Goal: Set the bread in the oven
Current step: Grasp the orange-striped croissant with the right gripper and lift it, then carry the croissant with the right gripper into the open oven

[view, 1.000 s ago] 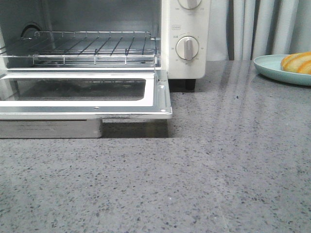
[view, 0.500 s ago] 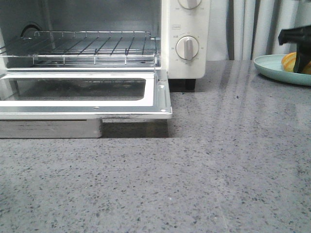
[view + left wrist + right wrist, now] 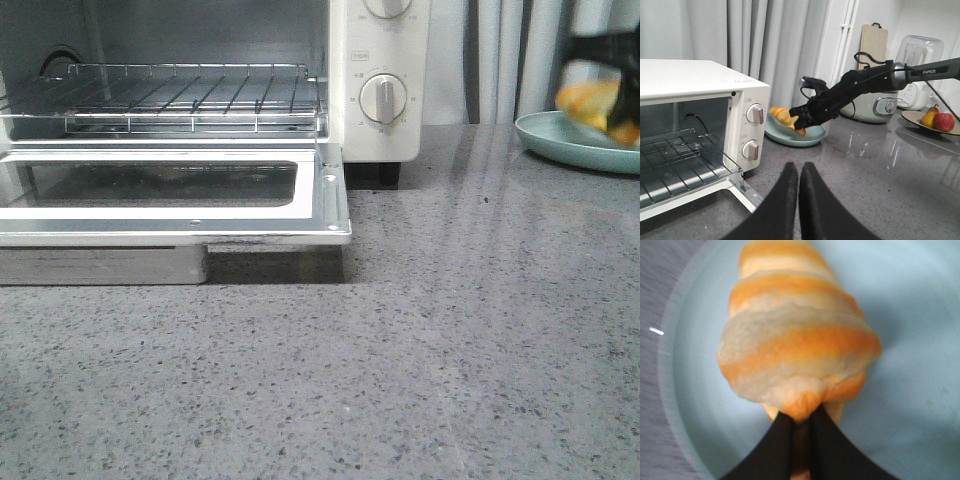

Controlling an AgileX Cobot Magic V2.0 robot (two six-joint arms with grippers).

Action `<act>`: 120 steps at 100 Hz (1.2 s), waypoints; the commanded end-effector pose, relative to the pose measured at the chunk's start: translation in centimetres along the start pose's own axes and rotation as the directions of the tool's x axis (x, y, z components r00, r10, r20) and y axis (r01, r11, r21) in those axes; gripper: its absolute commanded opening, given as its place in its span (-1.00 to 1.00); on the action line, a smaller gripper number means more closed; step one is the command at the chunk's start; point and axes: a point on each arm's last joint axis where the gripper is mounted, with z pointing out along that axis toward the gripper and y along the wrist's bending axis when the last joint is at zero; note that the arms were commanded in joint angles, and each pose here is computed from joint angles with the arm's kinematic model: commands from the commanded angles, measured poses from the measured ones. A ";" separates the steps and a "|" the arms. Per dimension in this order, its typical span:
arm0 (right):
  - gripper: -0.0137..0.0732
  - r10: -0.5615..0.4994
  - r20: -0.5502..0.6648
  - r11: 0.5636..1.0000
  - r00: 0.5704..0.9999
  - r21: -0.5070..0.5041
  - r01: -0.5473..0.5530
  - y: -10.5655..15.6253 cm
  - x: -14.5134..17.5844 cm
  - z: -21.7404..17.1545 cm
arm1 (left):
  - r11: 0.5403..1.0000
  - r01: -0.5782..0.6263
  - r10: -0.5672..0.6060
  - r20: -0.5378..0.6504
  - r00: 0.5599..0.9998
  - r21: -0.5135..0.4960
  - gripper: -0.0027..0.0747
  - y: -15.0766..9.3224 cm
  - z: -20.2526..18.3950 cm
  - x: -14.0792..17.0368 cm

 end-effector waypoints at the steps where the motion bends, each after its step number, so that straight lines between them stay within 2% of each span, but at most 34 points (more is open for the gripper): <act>1: -0.84 -0.010 0.362 0.993 0.932 -0.107 0.052 2.7 -4.9 -7.6 | 0.999 0.041 -0.040 0.062 0.997 -0.006 -0.99 0.0 -0.1 -1.2; 9: -0.84 -0.017 0.534 0.973 0.845 -0.186 0.137 5.5 -6.0 -12.5 | 0.999 0.039 -0.038 0.061 0.997 -0.007 -0.99 0.0 -0.1 -1.2; 17: -0.84 -0.032 0.687 0.928 0.726 -0.249 0.276 9.0 -6.3 -17.8 | 0.999 0.034 -0.033 0.058 0.998 -0.011 -0.99 0.0 -0.1 -1.2; 28: -0.84 -0.087 0.802 0.817 0.591 -0.282 0.504 14.4 -4.8 -22.8 | 1.000 0.014 -0.013 0.052 0.999 -0.026 -0.99 0.2 -0.1 -1.2; 37: -0.84 -0.152 0.831 0.708 0.535 -0.286 0.645 18.4 -2.5 -24.7 | 0.999 -0.003 0.005 0.050 0.999 -0.045 -0.99 0.3 -0.1 -1.1; 44: -0.84 -0.204 0.821 0.634 0.533 -0.304 0.711 20.9 -0.4 -25.0 | 0.999 -0.004 0.007 0.054 0.998 -0.053 -0.99 0.4 -0.1 -1.2; 50: -0.84 -0.264 0.789 0.583 0.555 -0.328 0.743 22.8 1.5 -24.6 | 0.999 -0.004 0.007 0.054 0.999 -0.053 -0.99 0.4 -0.1 -1.2; 64: -0.84 -0.408 0.691 0.521 0.596 -0.360 0.774 25.7 4.9 -22.0 | 0.999 -0.004 0.007 0.051 0.999 -0.048 -0.99 0.4 -0.1 -1.1; 86: -0.84 -0.550 0.568 0.499 0.613 -0.365 0.786 27.8 7.7 -17.0 | 1.000 -0.005 0.006 0.029 1.000 -0.018 -0.99 0.1 -0.1 -0.9; 105: -0.84 -0.618 0.557 0.464 0.555 -0.312 0.829 29.2 8.4 -14.2 | 1.000 -0.006 0.006 0.015 1.000 0.001 -0.99 -0.1 -0.1 -0.8; 120: -0.84 -0.626 0.544 0.482 0.558 -0.292 0.826 29.9 7.6 -12.4 | 1.000 -0.006 0.006 0.015 1.000 0.001 -0.99 -0.1 -0.1 -0.8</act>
